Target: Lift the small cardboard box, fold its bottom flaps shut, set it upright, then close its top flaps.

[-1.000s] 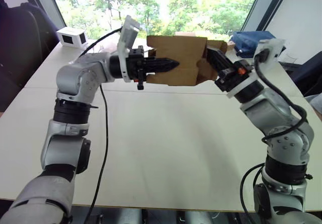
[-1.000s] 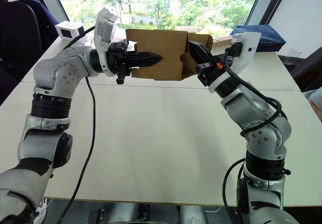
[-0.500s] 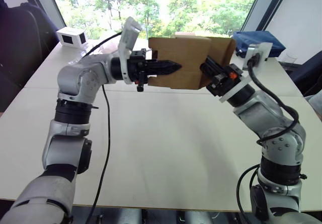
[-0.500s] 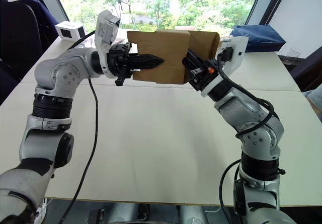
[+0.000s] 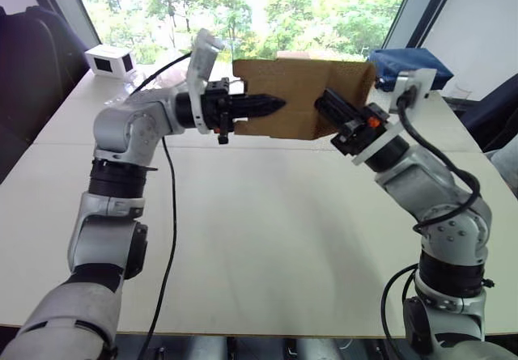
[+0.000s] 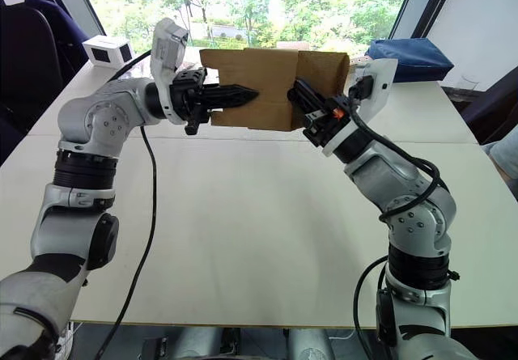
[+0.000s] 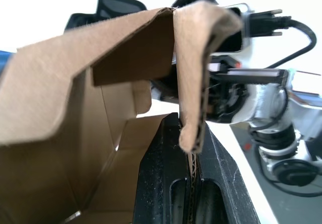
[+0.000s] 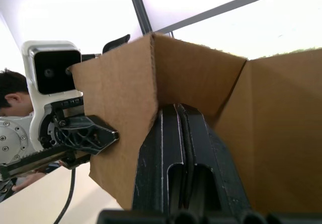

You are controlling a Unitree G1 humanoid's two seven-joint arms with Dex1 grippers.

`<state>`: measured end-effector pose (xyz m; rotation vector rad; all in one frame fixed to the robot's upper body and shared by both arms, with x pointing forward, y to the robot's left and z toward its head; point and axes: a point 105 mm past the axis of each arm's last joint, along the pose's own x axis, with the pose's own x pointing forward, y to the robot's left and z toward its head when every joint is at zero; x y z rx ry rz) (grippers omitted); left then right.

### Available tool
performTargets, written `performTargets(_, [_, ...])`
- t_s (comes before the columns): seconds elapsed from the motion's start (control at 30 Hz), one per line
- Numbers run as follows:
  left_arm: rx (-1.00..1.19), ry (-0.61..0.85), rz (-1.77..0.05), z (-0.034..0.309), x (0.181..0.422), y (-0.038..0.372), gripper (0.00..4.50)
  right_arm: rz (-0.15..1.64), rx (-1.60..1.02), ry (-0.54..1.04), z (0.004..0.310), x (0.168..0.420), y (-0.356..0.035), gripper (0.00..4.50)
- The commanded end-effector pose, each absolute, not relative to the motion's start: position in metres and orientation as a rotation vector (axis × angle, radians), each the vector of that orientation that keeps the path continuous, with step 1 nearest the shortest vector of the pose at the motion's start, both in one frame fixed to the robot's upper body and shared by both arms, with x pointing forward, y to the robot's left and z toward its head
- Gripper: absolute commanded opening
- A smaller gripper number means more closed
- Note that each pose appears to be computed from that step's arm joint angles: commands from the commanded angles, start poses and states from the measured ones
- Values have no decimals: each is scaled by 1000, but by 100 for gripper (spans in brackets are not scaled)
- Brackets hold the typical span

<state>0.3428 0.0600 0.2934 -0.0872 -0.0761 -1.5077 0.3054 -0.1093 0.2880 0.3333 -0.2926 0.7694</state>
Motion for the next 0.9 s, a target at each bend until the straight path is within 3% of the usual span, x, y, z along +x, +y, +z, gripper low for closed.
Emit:
performTargets(0.03, [-59, -143, -1488, 309, 343, 63, 0, 804, 304, -343, 299, 284, -114, 2])
performTargets(0.2, [-64, -143, -1476, 308, 345, 65, 0, 781, 307, -338, 298, 273, -133, 2])
performTargets(0.43, [-71, -149, -1471, 308, 348, 65, 0, 744, 297, -223, 263, 272, -142, 2])
performTargets(0.6, [-74, -151, -1491, 309, 345, 62, 0, 664, 240, -165, 238, 284, -150, 2])
performTargets(0.9, [-57, -143, -1526, 311, 338, 57, 0, 674, 220, -190, 236, 301, -136, 2])
